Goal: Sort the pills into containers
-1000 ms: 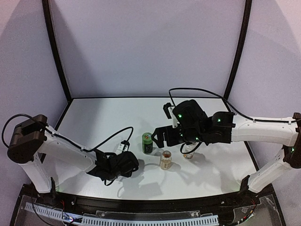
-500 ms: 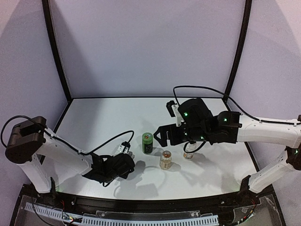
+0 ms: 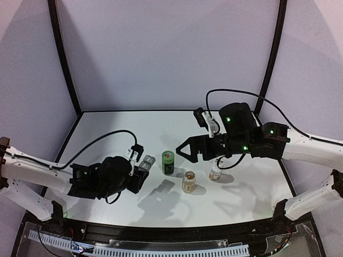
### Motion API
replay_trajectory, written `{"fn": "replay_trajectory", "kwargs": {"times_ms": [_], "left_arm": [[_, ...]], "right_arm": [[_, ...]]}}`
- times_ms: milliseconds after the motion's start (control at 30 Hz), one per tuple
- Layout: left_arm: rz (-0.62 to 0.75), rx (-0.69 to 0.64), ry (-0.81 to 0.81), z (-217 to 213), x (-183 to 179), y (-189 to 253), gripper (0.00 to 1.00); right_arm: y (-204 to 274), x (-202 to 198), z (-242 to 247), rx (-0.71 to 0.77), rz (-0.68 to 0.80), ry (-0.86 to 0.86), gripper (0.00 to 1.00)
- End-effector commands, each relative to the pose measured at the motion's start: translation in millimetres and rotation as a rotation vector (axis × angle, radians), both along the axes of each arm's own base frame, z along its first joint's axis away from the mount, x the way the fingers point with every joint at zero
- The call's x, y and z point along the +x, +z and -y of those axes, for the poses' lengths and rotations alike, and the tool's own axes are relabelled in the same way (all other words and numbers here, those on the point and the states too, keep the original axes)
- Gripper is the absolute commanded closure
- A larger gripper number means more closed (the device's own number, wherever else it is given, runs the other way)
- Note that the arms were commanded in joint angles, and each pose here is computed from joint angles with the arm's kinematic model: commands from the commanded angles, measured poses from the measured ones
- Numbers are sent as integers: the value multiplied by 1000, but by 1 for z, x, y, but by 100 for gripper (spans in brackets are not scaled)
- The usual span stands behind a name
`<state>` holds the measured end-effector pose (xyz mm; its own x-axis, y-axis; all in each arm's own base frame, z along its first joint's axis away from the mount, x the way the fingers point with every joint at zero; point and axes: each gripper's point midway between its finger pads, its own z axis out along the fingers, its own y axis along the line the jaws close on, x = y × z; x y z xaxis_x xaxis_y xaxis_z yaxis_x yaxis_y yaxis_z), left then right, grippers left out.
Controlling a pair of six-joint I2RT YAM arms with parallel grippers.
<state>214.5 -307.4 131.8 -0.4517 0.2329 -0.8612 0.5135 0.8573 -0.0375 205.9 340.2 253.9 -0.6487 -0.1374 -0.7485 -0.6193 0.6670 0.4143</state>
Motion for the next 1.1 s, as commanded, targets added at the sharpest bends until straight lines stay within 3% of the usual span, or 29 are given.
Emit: {"fn": "replay_trajectory", "kwargs": {"times_ms": [0, 333, 567, 867, 1067], "left_arm": [[61, -99, -114, 6, -13, 47, 63], [180, -111, -212, 8, -19, 105, 62], [220, -115, -229, 11, -18, 118, 62], [248, -129, -252, 11, -21, 128, 58], [262, -140, -250, 9, -21, 131, 58]], "right_arm": [[15, -4, -30, 261, -297, 82, 2], [52, -6, -87, 395, -489, 268, 9], [36, 0, -99, 353, -587, 237, 19], [31, 10, -109, 336, -601, 211, 30], [34, 12, -115, 361, -612, 220, 51]]}}
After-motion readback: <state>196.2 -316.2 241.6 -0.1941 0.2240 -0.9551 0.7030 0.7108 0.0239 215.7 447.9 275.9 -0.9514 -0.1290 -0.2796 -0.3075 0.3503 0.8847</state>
